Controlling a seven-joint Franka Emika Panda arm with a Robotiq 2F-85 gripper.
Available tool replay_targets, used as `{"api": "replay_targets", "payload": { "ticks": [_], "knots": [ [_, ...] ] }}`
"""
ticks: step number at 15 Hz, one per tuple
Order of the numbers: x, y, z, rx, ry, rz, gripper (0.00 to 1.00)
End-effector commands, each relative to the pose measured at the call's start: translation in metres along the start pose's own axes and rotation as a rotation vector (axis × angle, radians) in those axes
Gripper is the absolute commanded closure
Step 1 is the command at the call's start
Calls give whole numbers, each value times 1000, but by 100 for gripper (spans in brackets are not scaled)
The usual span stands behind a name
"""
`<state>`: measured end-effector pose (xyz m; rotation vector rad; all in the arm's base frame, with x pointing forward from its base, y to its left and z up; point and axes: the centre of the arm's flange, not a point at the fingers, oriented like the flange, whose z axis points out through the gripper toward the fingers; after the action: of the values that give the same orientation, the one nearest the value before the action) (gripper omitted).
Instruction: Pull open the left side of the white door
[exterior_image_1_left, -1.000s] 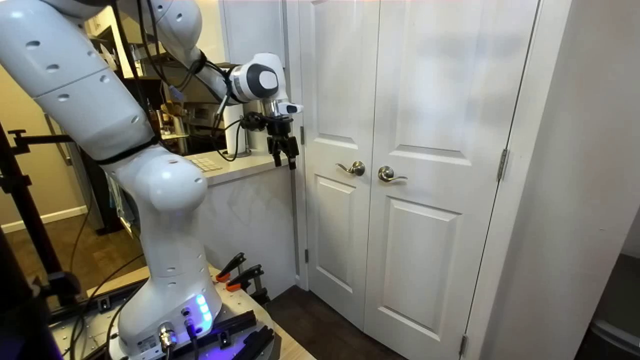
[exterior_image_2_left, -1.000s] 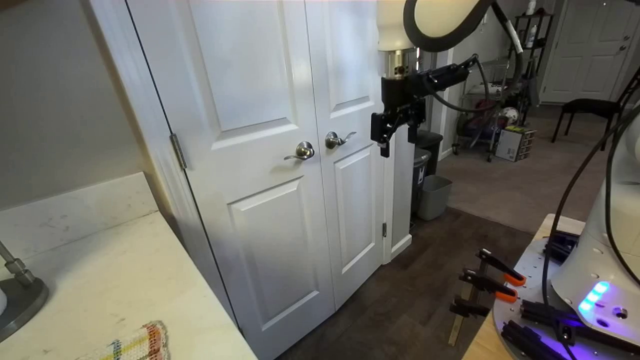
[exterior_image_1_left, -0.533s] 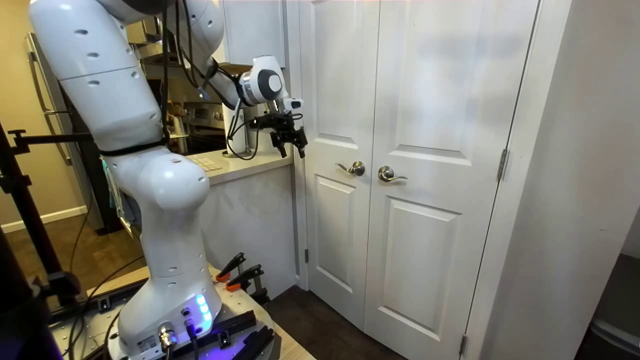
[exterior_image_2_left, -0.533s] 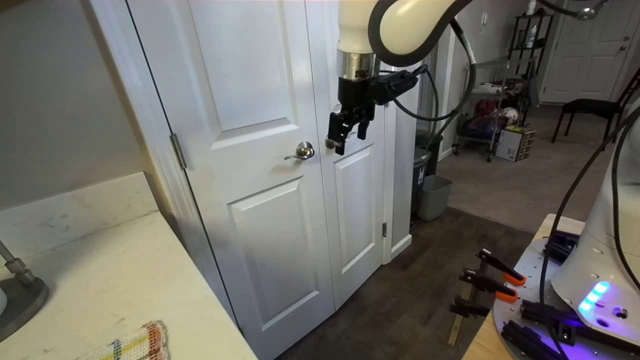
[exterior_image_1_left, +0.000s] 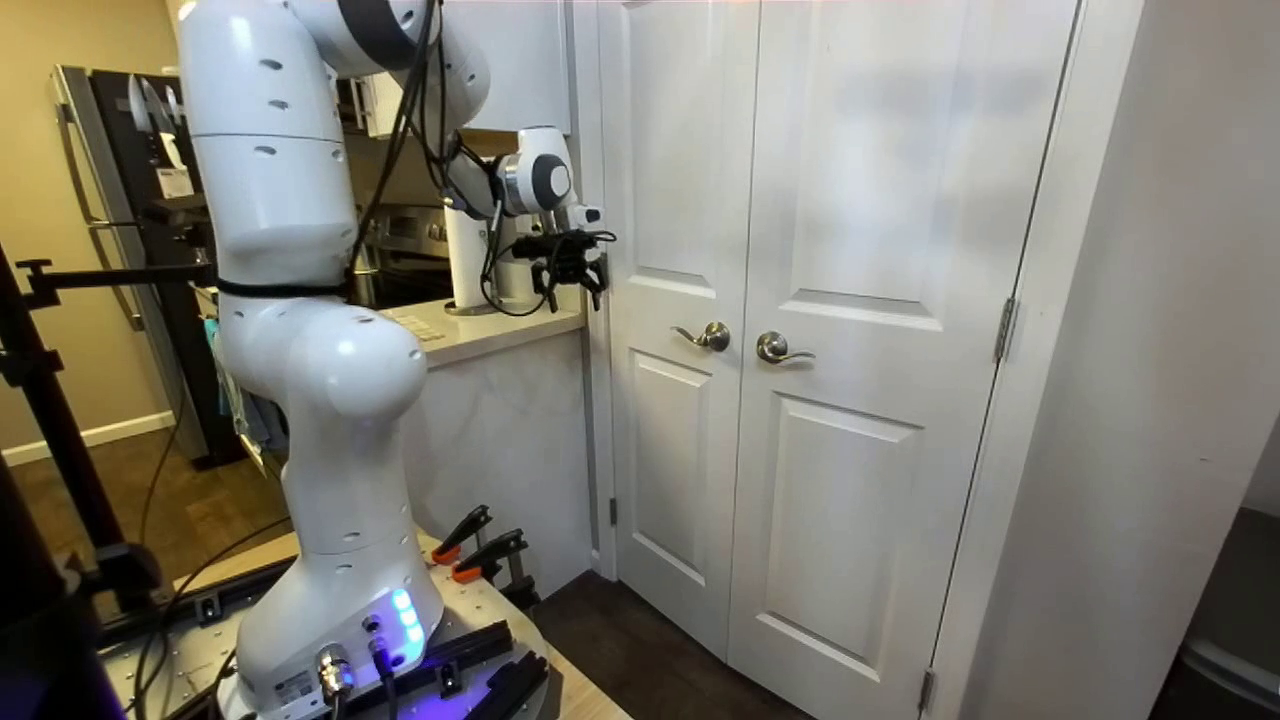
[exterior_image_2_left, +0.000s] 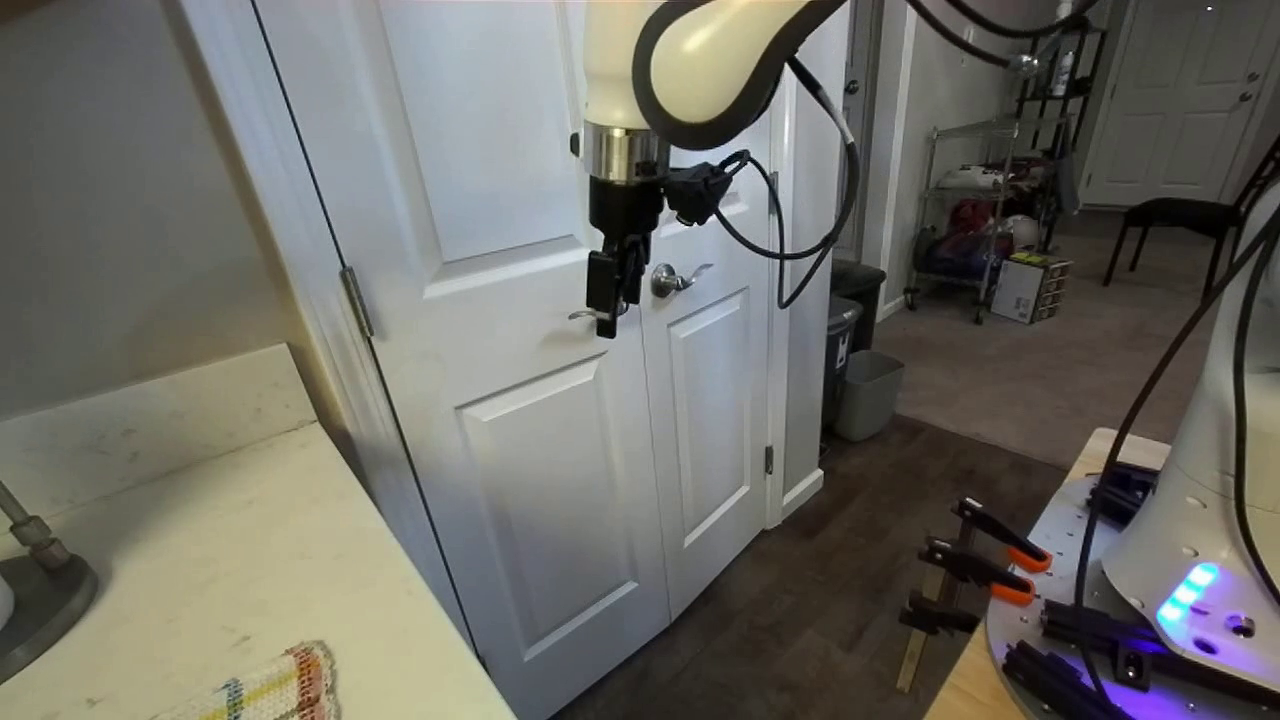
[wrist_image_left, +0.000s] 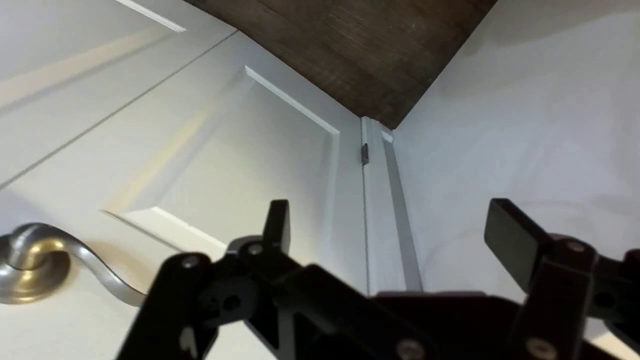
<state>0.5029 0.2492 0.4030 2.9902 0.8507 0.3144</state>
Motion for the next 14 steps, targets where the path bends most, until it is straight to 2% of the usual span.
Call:
{"api": "replay_targets", "payload": {
  "ticks": [1,4,6,7,9,14],
  "knots": [
    [26,-5,0,69,-40,-184,0],
    [40,-4,-3,85,-100,-334,0],
    [45,8,-2,57,-158,-425,0],
    [31,-6,-2,70,-117,-335,0],
    [37,2,-3,64,-140,-373,0],
    [38,4,1,67,-146,-383,0]
  ]
}}
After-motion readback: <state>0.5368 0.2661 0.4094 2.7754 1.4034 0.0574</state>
